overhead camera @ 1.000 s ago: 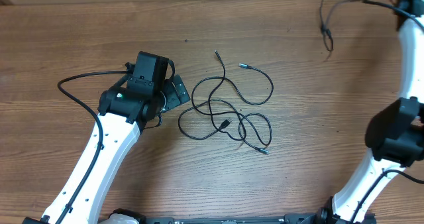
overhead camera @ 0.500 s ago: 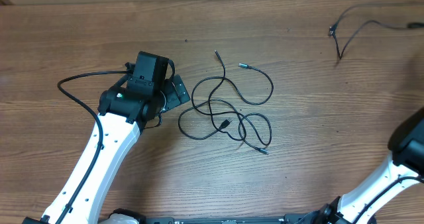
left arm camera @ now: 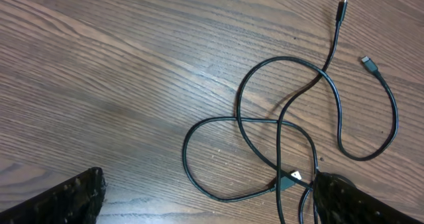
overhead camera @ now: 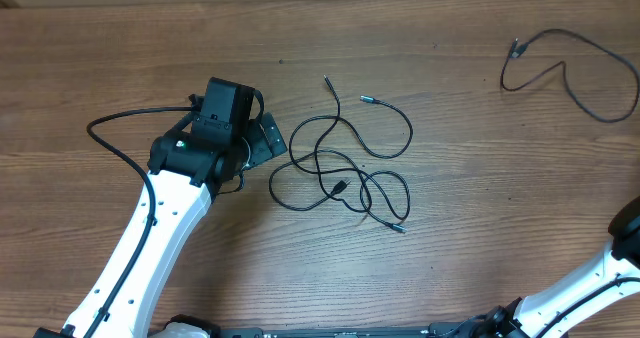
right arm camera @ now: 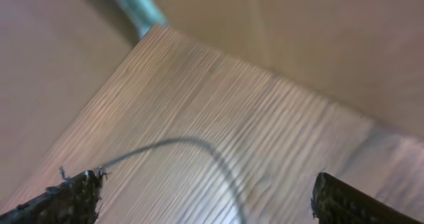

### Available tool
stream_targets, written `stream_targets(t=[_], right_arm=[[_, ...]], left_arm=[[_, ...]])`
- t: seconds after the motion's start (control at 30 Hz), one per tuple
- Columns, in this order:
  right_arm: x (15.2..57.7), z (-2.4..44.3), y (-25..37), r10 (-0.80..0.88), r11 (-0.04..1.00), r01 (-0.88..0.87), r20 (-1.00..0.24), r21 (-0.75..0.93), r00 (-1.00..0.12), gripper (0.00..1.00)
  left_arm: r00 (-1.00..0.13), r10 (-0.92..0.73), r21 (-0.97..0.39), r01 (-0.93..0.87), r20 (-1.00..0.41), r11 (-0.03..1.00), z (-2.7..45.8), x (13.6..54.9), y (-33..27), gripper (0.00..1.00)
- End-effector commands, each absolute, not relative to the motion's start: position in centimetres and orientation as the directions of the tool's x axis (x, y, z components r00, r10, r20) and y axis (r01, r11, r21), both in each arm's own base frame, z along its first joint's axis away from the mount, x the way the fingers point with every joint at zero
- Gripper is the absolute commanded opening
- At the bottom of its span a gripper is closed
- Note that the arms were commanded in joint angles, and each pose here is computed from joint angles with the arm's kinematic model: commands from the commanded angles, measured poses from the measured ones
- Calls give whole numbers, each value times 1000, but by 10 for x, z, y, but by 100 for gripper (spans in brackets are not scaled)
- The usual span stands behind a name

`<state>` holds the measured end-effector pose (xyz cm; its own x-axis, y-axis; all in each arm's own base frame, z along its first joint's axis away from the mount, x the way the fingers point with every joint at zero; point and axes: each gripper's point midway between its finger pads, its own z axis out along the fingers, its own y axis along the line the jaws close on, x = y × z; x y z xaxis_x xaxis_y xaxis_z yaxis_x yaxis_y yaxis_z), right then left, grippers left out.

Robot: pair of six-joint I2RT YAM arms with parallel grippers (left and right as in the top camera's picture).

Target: Untangle cables

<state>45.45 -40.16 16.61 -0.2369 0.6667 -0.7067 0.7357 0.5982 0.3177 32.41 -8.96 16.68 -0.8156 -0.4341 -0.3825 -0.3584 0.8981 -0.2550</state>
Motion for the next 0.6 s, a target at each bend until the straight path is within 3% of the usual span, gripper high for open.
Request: stream_targets(t=[0.0,0.17,0.37,0.57], right_arm=[[474,168,-367,700,667,599,-649,444,-298,100],[488,186,-311,698,716,382,-582,585,-417,100],[495,200,-238,549,817,229,-595,529,-587,100],[492,184,-132,280,887,-7,-549,462,-787,100]], left_arm=[[-805,-420,-250,-343,-418,906,177,327,-86,100],[-805,-420,-250,-343,-418,906,177,327,-86,100],[-805,-420,-250,-343,-418,906,177,327,-86,100],[-805,-420,-250,-343,-418,906,177,327,-86,100]])
